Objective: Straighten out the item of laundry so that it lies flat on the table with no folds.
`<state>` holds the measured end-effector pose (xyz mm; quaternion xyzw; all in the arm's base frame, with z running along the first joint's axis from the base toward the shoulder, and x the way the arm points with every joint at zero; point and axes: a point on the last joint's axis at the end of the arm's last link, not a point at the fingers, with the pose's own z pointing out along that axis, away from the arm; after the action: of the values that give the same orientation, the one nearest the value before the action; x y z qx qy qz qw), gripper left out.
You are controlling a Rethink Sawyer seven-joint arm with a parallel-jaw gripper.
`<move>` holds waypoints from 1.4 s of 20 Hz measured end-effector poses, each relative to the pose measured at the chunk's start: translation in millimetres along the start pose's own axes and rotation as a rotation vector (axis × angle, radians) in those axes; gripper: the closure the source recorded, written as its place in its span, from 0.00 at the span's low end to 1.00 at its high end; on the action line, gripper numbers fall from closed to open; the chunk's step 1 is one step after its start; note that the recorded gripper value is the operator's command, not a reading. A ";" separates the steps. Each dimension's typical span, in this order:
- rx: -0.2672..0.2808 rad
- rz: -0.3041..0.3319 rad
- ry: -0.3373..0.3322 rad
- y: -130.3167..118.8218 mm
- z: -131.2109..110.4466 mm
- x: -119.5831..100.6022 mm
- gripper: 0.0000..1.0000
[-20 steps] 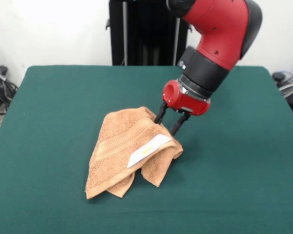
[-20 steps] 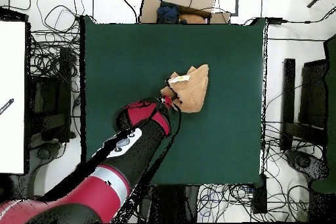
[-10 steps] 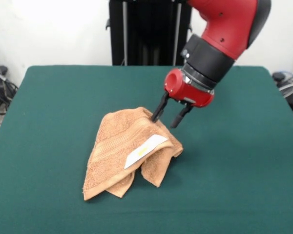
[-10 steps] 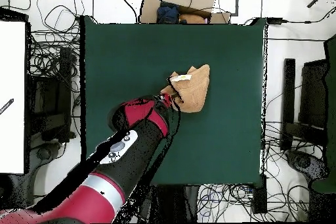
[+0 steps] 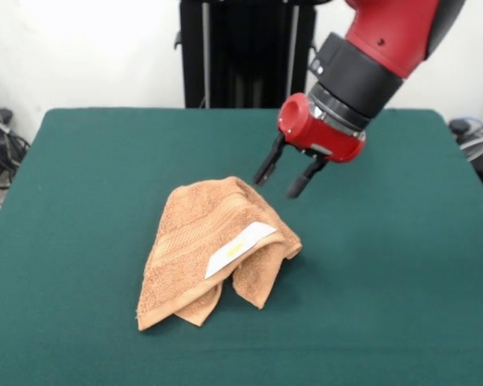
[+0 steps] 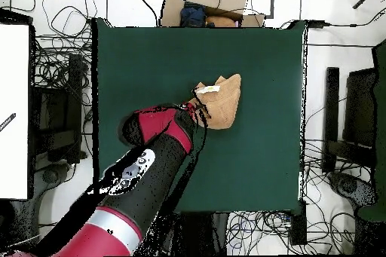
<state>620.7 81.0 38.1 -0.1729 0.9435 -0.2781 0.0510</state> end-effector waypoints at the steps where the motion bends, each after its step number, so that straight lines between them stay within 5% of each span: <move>1: 0.000 0.005 -0.001 -3.4 -2.7 -2.7 0.00; 8: 0.008 0.030 -0.038 -23.1 -11.5 -25.8 0.00; 17: 0.025 0.003 -0.054 -17.6 8.2 -43.8 0.00; 28: 0.025 -0.035 -0.014 2.1 45.8 -32.2 0.00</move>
<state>659.0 70.8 -1.6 -0.1908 0.9364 -0.2896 0.0546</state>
